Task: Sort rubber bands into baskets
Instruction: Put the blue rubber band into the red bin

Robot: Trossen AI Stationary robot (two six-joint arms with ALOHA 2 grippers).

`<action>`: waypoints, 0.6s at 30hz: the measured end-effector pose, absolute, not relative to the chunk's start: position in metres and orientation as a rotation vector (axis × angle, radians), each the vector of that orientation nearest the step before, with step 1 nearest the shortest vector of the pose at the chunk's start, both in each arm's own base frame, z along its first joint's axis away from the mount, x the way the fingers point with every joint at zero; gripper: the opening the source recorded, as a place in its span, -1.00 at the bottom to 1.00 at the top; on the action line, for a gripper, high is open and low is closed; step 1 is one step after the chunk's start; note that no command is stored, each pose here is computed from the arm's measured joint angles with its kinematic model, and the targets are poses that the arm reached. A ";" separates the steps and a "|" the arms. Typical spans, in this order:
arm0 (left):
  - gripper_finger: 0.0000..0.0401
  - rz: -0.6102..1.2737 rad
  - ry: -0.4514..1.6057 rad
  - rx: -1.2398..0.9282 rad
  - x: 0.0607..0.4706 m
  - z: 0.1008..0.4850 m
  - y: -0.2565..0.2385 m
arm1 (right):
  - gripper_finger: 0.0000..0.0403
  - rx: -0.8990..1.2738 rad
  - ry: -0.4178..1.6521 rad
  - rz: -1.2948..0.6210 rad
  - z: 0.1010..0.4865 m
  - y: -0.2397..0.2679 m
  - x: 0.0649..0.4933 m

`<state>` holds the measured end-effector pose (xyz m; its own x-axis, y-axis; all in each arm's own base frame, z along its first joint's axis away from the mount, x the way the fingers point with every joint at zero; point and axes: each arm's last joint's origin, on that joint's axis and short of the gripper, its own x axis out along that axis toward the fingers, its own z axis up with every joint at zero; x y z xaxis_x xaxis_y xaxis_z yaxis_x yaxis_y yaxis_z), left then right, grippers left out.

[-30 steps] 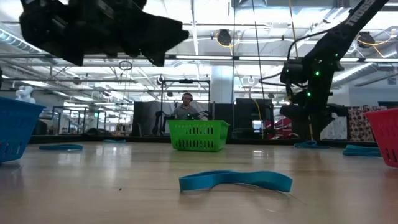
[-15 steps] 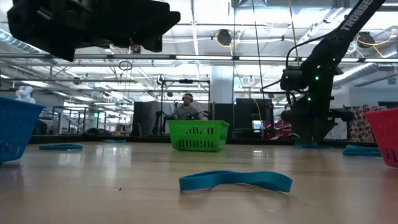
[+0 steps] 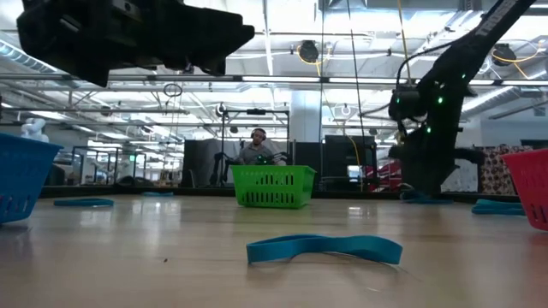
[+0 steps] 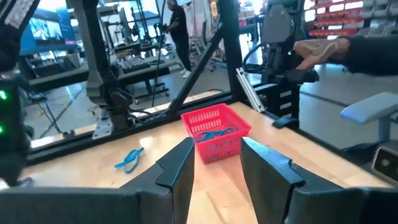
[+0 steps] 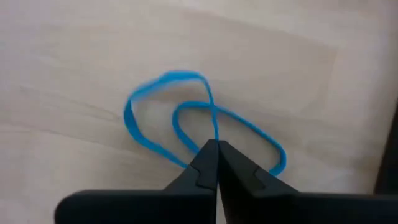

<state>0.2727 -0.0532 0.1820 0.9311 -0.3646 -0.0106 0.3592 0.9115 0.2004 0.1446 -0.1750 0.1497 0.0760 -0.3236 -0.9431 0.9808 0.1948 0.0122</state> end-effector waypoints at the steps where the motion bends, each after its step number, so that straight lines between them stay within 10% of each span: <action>1: -0.32 -0.374 -0.027 0.184 0.273 0.182 -0.054 | -0.99 0.833 0.996 -1.170 0.154 -0.174 0.144; 18: -0.32 -0.334 0.020 0.067 0.271 0.176 -0.072 | -1.00 0.791 0.694 -0.603 0.232 -0.089 0.163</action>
